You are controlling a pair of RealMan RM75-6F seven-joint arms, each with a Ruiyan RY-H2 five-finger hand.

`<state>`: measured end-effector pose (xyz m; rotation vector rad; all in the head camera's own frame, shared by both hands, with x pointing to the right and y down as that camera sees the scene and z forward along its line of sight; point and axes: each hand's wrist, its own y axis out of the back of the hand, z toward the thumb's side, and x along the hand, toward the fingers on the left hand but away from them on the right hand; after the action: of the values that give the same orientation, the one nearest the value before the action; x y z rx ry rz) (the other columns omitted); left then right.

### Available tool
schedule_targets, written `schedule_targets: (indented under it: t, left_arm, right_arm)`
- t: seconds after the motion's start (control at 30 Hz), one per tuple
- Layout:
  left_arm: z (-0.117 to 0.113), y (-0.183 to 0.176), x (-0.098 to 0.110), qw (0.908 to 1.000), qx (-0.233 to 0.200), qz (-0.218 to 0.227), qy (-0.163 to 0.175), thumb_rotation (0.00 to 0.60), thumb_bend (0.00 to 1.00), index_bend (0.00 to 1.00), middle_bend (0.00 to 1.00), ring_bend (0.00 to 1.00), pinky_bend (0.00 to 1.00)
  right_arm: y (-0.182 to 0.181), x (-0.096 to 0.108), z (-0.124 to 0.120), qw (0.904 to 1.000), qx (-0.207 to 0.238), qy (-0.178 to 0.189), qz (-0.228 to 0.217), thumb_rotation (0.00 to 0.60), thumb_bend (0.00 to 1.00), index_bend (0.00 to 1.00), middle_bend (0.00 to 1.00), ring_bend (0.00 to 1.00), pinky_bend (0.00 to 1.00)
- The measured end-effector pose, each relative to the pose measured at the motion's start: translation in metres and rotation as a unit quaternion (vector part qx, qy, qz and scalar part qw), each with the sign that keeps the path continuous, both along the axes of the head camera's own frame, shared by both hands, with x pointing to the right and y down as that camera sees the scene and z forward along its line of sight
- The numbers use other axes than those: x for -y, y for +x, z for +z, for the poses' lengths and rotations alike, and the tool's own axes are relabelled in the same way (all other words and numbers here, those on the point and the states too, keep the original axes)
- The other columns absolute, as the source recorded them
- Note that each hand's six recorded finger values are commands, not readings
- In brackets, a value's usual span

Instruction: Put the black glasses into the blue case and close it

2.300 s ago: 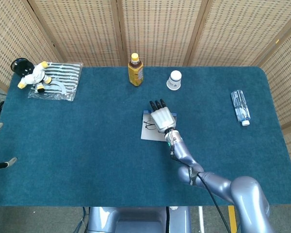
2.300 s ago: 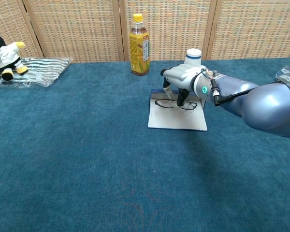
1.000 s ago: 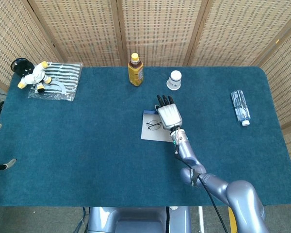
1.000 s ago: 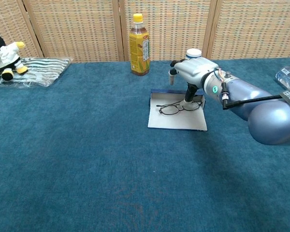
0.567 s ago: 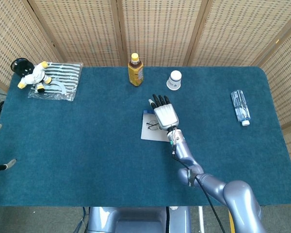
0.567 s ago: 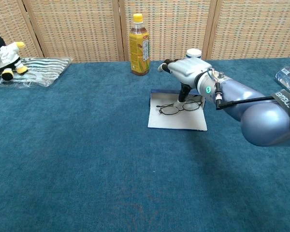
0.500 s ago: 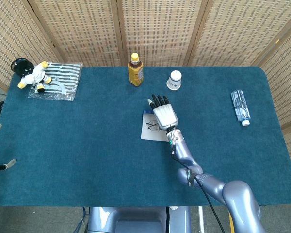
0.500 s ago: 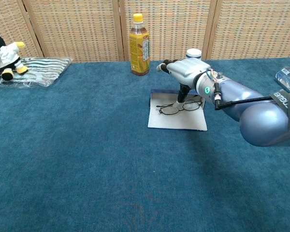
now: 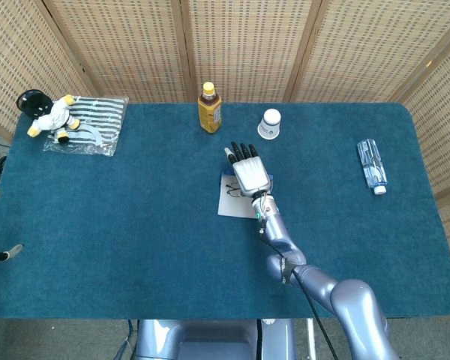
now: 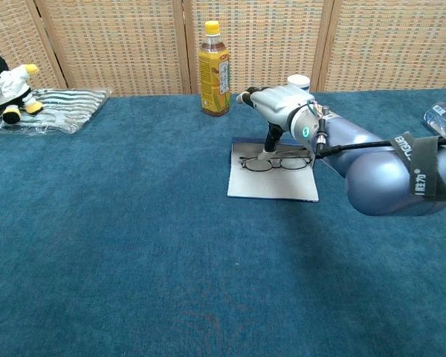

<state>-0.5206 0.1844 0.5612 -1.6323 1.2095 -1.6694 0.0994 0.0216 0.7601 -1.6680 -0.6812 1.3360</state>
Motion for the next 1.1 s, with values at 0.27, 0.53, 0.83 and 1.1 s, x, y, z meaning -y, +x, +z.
schedule_targets:
  t: [0.27,0.53,0.83,1.1]
  left_arm:
    - [0.002,0.001,0.001,1.0000,0.001,0.001,-0.002,0.600,0.00,0.00,0.00,0.00,0.00]
    - [-0.003,0.004,-0.001,1.0000,-0.002,0.007,0.006,0.600,0.00,0.00,0.00,0.00,0.00]
    - [-0.004,0.011,-0.005,0.9997,-0.007,0.022,0.005,0.600,0.00,0.00,0.00,0.00,0.00]
    - [-0.009,0.014,-0.008,0.9995,-0.010,0.029,0.012,0.600,0.00,0.00,0.00,0.00,0.00]
  right_arm:
    - [0.015,0.015,0.004,0.9992,-0.013,0.006,0.038,0.600,0.13,0.00,0.00,0.00,0.08]
    - [0.018,0.017,-0.009,0.9984,0.027,0.021,0.046,0.600,0.21,0.00,0.00,0.00,0.08]
    - [0.008,-0.033,-0.046,0.9938,0.109,0.018,-0.014,0.600,0.39,0.00,0.00,0.00,0.08]
    - [0.027,-0.087,-0.044,0.9950,0.066,0.023,-0.071,0.600,0.41,0.00,0.00,0.00,0.08]
